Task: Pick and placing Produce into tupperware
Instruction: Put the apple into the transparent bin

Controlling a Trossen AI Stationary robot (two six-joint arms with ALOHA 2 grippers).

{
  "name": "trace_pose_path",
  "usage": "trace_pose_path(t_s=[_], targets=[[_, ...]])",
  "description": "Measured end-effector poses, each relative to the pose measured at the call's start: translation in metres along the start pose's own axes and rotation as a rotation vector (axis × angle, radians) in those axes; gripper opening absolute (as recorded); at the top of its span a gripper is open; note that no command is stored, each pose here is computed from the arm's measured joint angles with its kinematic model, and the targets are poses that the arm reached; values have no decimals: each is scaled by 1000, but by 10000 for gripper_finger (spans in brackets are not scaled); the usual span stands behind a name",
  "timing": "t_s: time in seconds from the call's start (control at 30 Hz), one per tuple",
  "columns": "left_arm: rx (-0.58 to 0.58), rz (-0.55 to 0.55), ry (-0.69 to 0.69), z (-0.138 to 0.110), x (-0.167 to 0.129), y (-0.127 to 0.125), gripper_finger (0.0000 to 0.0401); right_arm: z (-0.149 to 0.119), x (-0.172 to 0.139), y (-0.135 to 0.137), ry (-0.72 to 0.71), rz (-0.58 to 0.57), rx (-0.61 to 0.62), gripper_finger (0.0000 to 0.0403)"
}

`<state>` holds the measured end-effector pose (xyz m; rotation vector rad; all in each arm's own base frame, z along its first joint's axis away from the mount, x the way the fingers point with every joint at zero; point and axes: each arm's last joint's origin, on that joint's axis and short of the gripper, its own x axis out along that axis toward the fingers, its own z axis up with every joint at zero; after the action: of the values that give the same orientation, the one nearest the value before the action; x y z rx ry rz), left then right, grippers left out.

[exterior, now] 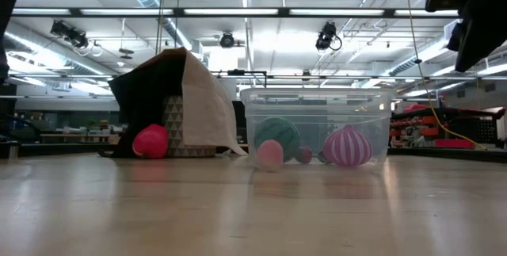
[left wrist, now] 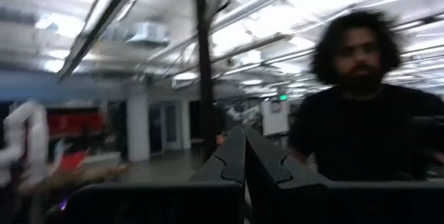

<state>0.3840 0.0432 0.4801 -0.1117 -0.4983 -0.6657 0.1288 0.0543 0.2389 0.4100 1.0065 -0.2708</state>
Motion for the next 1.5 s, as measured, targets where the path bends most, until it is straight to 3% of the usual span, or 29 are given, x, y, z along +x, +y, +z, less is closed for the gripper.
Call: trace_pose_path(t_s=[0.07, 0.17, 0.23, 0.37, 0.47, 0.6, 0.73, 0.93, 1.07, 1.3, 1.5], targets=[[37, 39, -50, 1, -10, 6, 4, 0, 0, 0, -2, -2, 20, 41], [114, 188, -157, 11, -24, 1, 4, 0, 0, 0, -2, -2, 49, 41], [151, 369, -200, 15, -32, -12, 3, 0, 0, 0, -1, -2, 58, 41], [206, 885, -241, 12, -40, -60, 2, 0, 0, 0, -5, -5, 76, 41], [264, 1100, -313, 10, -40, -110, 2, 0, 0, 0, -10, -10, 75, 41], [307, 1162, -420, 2, -45, -175, 1, 1, 0, -1, -19, -16, 75, 41], [227, 1244, -348, -28, -51, -217, 1, 1, 0, -1, -20, -18, 77, 41], [6, 1505, -86, -94, -38, -234, 1, 1, 0, -1, -17, -16, 70, 41], [-47, 1598, 21, -137, -31, -248, 1, 1, 0, 0, -10, -4, 71, 41], [-242, 1557, -126, -198, -75, -269, 0, 3, 0, 3, -26, 34, 138, 41], [-246, 1542, -114, -229, -127, -275, 0, 9, -1, 9, -80, 102, 258, 41]])
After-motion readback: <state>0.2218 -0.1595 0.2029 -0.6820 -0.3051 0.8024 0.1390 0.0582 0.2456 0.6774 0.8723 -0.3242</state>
